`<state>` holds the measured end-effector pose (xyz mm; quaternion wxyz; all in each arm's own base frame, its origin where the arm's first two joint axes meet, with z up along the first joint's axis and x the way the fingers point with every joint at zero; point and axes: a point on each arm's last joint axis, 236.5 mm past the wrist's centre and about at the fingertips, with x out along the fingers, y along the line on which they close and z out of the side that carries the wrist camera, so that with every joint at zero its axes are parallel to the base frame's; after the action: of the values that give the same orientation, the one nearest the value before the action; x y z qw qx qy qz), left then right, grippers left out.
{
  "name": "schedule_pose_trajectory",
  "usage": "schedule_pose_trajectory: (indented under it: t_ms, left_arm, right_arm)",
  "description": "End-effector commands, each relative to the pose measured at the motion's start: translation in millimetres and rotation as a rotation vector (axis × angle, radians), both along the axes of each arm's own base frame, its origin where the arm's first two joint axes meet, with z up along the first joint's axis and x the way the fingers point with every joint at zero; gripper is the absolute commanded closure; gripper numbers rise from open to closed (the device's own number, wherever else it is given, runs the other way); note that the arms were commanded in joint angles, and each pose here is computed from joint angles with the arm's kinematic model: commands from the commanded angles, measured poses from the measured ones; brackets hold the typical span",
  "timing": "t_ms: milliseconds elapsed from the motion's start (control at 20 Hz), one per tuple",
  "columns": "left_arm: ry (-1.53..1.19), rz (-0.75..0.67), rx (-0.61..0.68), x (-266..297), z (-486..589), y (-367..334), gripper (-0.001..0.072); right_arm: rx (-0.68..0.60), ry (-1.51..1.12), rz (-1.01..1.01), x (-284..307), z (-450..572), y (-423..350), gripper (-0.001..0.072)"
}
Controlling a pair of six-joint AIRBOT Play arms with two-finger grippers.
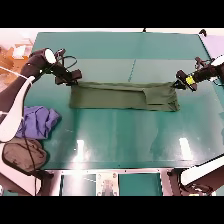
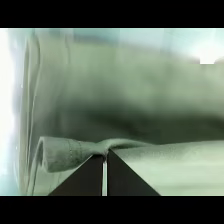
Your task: Fold the shirts.
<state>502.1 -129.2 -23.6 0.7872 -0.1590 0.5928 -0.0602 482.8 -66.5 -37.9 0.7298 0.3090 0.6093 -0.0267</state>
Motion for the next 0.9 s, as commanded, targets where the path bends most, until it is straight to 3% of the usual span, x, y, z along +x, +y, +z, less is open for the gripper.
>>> schedule_pose_trajectory:
  t_ms: [0, 250, 300, 350, 400, 450, 500, 700, 750, 850]
  left_arm:
    - [-0.030, 0.016, -0.011, 23.9, -4.3, 1.8, 0.0683]
    - [-0.086, 0.024, -0.075, 43.1, -7.2, -11.4, 0.0680]
    - [-0.109, 0.022, -0.090, 47.8, -4.2, -14.5, 0.0679]
    - [-0.135, 0.020, -0.103, 52.9, -0.6, -17.2, 0.0627]
    - [-0.159, 0.031, -0.130, 58.6, 4.2, -21.3, 0.0308]
    - [-0.185, 0.045, -0.143, 64.5, 8.6, -22.6, 0.0103]
    - [-0.220, 0.056, -0.147, 72.1, 14.8, -21.9, 0.0073]
    - [-0.300, 0.113, -0.125, 96.0, 53.7, 21.6, 0.0072]
    - [-0.277, 0.152, -0.134, 95.0, 60.1, 38.8, 0.0073]
    - [-0.200, 0.192, -0.143, 83.0, 60.2, 65.7, 0.0074]
  right_arm:
    - [0.013, -0.019, -0.009, 19.2, -9.9, -1.4, 0.0696]
    - [0.051, -0.079, -0.037, 39.8, -8.5, 3.4, 0.0693]
    - [0.058, -0.106, -0.050, 47.1, -6.4, 4.9, 0.0658]
    - [0.065, -0.139, -0.067, 55.6, -2.8, 5.9, 0.0576]
    - [0.081, -0.174, -0.089, 64.4, 2.3, 6.9, 0.0499]
    - [0.091, -0.210, -0.111, 73.1, 8.2, 5.6, 0.0413]
    - [0.085, -0.242, -0.127, 80.2, 15.1, -0.2, 0.0340]
    - [0.045, -0.253, -0.102, 67.4, 33.1, -44.1, 0.0326]
    - [0.044, -0.236, -0.079, 56.3, 31.3, -55.2, 0.0237]
    - [0.062, -0.177, -0.019, 29.4, 19.1, -69.7, 0.0155]
